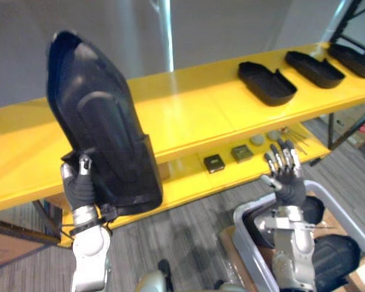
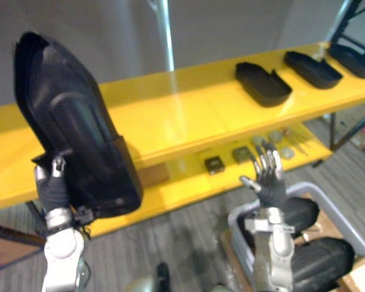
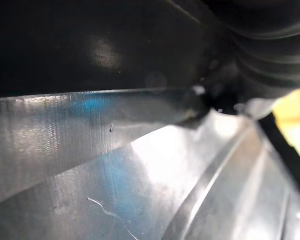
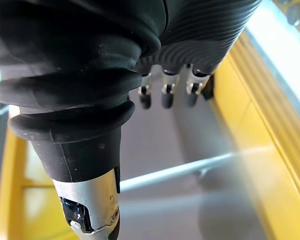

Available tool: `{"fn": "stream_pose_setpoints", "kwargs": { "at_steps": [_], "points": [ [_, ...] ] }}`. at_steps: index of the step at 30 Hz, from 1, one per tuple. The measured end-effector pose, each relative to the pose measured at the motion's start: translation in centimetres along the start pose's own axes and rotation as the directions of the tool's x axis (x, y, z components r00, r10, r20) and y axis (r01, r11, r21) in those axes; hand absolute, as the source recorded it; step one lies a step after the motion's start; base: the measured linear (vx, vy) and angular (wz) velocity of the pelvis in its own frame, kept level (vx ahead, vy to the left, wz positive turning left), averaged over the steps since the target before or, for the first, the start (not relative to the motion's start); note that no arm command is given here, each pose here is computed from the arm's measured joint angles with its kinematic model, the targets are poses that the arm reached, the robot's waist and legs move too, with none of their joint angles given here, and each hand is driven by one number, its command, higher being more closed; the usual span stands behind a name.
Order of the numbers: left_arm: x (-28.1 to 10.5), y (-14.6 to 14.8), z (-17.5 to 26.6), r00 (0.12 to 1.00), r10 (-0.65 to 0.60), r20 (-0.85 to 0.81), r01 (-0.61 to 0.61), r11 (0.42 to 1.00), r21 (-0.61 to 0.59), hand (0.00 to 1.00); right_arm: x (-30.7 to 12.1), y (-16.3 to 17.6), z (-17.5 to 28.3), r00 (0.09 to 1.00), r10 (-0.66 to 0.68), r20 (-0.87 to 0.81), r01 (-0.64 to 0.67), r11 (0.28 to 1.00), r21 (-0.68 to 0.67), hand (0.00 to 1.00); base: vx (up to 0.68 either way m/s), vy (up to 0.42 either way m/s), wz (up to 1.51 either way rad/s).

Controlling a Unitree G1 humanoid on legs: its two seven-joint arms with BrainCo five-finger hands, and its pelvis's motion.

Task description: Walk over and take plastic housings, then place them on the shelf

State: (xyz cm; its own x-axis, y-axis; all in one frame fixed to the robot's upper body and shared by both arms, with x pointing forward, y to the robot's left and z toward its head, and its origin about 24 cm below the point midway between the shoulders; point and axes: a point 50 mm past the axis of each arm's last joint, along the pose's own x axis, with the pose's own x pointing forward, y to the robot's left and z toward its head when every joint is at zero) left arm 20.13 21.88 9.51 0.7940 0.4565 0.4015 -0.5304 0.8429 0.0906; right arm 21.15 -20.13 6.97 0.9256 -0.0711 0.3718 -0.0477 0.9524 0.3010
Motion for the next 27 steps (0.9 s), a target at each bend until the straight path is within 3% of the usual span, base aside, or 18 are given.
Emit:
{"fn": "stream_pose_setpoints", "kwargs": {
  "at_steps": [9,16,22,27],
  "points": [
    [0.2,0.5,-0.6,1.000,0.007,-0.025,-0.007,1.000,0.007,1.00,-0.4,-1.5,2.0,0.996,-0.041,0.083,0.051,0.991,-0.122,0.00,0.02,0.077,-0.37],
    [0.8,0.0,-0.3,0.999,-0.039,-0.038,0.039,0.999,0.008,1.00,-0.3,-1.6,2.2,0.982,-0.144,0.126,0.155,0.985,-0.082,0.00,0.06,0.017,-0.15],
    [4.0,-1.4,1.4,0.994,-0.103,0.021,0.103,0.994,0.039,1.00,-1.3,-1.1,1.1,0.984,-0.173,0.038,0.177,0.974,-0.145,0.00,0.04,0.001,-0.20],
    [8.1,-2.5,-0.9,0.984,-0.113,-0.136,0.125,0.989,0.083,1.00,-3.1,-1.7,0.3,0.976,-0.213,-0.044,0.202,0.961,-0.187,0.00,0.00,0.010,-0.37]
  ]
}}
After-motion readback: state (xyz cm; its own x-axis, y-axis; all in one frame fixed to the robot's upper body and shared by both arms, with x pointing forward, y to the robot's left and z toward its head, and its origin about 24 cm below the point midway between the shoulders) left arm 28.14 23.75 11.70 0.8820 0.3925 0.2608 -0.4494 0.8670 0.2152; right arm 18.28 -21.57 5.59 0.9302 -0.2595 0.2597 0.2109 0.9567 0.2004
